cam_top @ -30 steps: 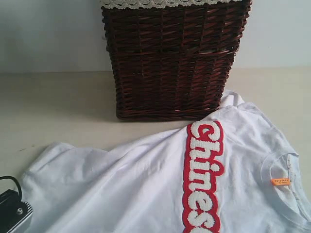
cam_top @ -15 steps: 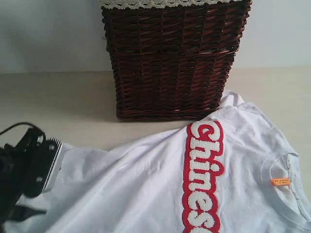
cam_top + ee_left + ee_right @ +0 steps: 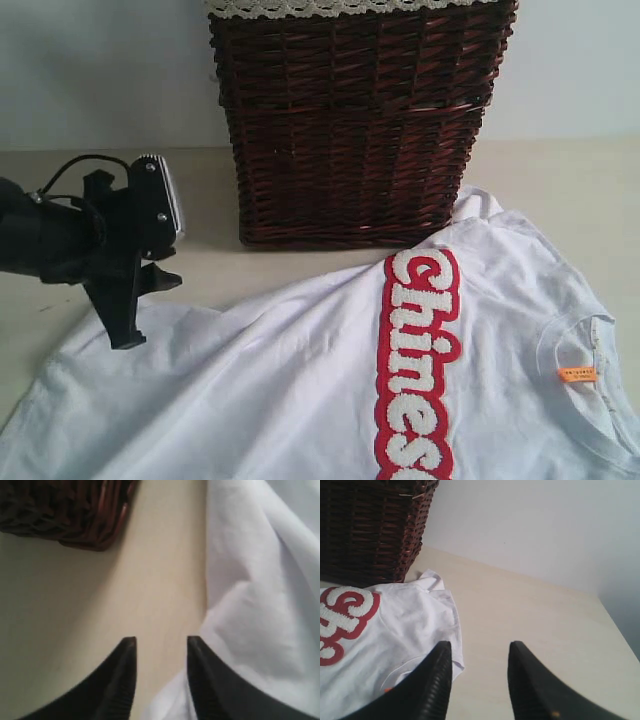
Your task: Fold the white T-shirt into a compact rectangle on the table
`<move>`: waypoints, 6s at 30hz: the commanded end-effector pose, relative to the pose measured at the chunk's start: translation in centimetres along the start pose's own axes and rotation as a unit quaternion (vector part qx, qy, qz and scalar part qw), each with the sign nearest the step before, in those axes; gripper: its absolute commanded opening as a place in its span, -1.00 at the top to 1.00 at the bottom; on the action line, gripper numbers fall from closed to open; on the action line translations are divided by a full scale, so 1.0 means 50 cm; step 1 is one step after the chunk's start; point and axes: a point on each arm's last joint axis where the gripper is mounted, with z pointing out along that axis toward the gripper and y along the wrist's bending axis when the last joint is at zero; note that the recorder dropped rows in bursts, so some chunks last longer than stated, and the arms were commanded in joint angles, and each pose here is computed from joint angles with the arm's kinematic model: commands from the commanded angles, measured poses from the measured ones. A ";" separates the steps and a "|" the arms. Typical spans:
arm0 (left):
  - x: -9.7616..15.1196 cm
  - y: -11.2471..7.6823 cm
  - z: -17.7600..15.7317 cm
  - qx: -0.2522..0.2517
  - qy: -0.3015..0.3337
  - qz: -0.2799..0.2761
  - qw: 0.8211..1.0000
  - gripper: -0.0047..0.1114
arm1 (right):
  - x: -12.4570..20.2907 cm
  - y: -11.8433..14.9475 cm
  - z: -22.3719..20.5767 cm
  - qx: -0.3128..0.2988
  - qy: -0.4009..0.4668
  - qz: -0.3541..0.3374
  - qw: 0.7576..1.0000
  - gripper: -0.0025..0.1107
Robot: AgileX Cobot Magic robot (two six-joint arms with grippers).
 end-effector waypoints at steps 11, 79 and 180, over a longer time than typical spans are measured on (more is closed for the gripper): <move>0.021 -0.014 0.097 0.069 0.018 0.028 0.997 0.12 | 0.000 0.000 -0.001 0.001 -0.004 0.002 1.000 0.31; 0.133 -0.154 -0.003 0.057 0.110 -0.245 0.961 0.92 | 0.000 0.000 -0.001 0.001 -0.004 0.002 1.000 0.31; 0.267 0.060 -0.016 0.084 0.038 -0.597 0.797 0.34 | -0.003 -0.001 -0.001 0.005 -0.011 0.002 1.000 0.31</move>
